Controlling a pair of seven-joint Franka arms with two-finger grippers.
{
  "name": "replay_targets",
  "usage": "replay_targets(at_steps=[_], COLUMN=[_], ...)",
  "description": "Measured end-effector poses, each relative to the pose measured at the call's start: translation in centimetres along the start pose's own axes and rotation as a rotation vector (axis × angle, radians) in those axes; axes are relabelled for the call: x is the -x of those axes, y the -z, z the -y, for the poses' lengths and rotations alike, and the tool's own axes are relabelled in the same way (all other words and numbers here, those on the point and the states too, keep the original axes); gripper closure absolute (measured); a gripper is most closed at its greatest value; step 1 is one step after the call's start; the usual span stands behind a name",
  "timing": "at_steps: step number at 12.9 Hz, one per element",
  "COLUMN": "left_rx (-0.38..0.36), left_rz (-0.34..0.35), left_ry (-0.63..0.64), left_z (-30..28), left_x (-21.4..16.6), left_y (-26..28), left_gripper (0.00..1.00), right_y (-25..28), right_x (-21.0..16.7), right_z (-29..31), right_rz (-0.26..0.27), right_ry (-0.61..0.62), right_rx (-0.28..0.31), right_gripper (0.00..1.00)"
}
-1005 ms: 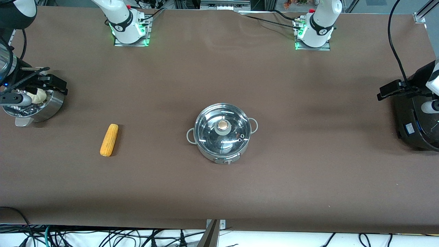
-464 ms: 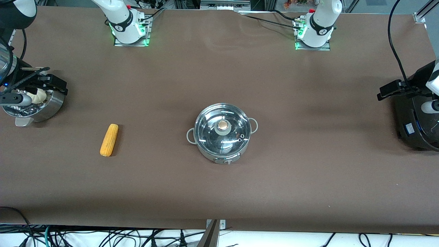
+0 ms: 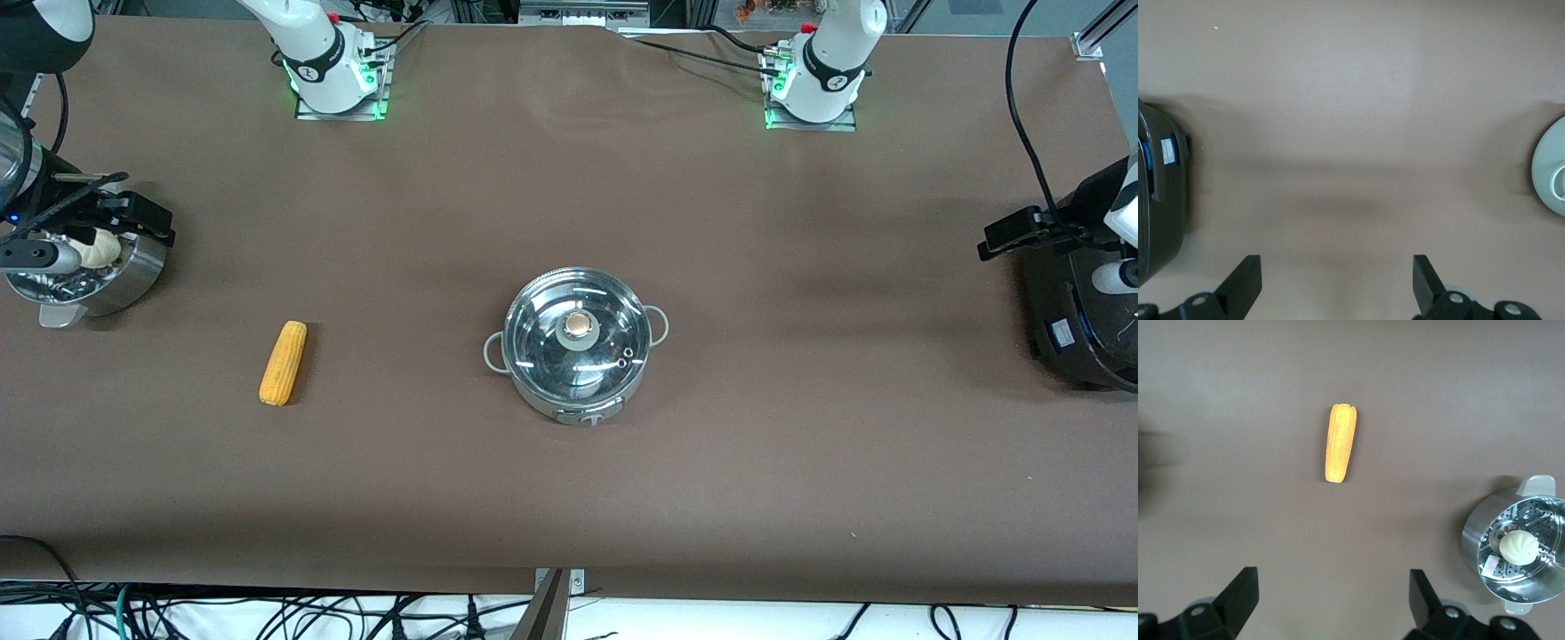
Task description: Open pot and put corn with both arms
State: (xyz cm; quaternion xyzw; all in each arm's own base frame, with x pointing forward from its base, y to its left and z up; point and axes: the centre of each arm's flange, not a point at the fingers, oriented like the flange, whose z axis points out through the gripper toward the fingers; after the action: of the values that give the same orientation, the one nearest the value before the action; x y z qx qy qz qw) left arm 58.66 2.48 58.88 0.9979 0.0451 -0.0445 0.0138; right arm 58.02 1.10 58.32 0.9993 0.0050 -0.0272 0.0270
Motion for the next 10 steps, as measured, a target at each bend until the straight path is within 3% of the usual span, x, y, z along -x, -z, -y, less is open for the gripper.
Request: replay_targets(at_steps=[10], left_rx=[0.0], left_rz=[-0.001], left_ry=[-0.004], left_z=[-0.24], left_x=[0.03], left_y=[0.04], left_gripper=[0.0], right_y=[0.13], right_x=[-0.01], right_z=[0.13], right_rz=[-0.003], right_ry=[0.002], right_rx=[0.0], right_gripper=[0.0])
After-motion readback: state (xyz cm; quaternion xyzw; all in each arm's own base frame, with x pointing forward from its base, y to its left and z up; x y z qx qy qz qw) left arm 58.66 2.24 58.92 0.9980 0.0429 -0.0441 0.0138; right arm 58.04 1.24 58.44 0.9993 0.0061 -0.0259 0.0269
